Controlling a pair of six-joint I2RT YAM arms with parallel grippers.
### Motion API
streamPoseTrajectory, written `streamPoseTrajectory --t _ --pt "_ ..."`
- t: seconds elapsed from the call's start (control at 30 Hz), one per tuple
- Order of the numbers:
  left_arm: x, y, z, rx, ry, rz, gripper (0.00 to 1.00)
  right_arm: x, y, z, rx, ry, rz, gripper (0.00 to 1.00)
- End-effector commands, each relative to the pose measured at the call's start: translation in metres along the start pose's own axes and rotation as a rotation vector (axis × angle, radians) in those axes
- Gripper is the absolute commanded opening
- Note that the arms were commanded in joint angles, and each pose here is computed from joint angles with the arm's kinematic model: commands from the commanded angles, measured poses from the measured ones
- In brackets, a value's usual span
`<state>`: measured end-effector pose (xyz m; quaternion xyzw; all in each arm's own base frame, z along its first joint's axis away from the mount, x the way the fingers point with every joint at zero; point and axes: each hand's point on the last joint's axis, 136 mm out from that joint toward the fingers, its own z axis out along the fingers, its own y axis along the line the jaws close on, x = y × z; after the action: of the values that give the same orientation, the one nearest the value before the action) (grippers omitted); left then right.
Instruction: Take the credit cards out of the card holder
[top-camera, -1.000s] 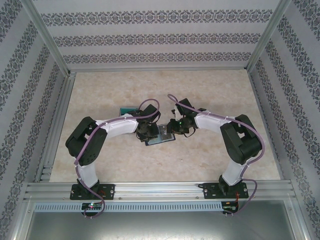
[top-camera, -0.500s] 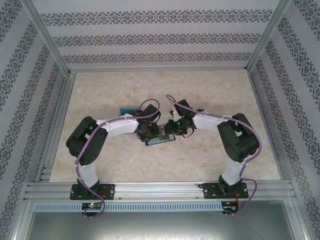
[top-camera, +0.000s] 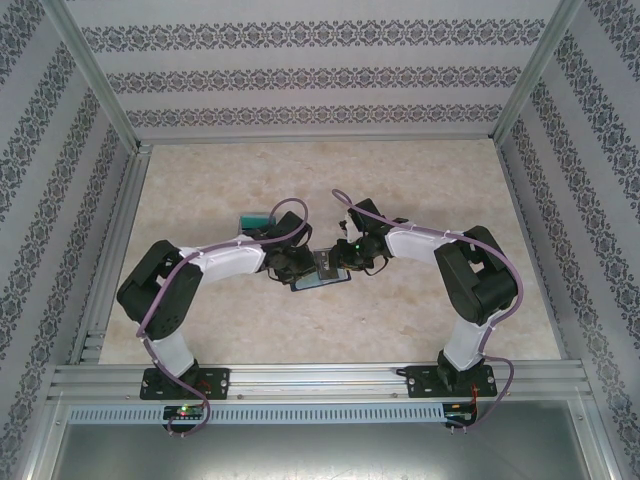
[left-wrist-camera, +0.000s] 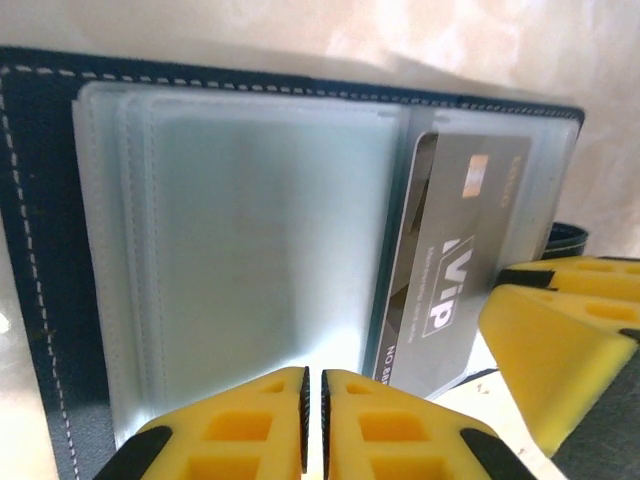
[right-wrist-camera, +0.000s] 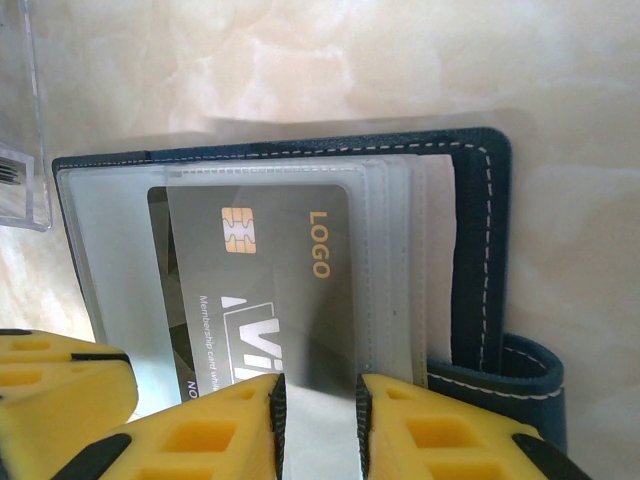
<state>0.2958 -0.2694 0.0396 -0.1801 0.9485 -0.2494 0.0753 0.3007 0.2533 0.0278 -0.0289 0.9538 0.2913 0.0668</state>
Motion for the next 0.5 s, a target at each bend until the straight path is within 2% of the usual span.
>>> streamPoseTrajectory --t 0.0,0.23,0.47 --pt "-0.013 -0.023 -0.004 0.144 -0.037 -0.052 0.14 0.007 -0.004 0.007 0.020 0.025 0.004 0.28" --pt "-0.014 -0.025 0.004 0.190 -0.034 -0.068 0.15 0.006 -0.002 0.006 0.015 0.022 0.006 0.29" --pt "-0.011 -0.019 0.010 0.171 -0.016 -0.074 0.16 0.006 -0.002 0.007 0.015 0.023 0.006 0.28"
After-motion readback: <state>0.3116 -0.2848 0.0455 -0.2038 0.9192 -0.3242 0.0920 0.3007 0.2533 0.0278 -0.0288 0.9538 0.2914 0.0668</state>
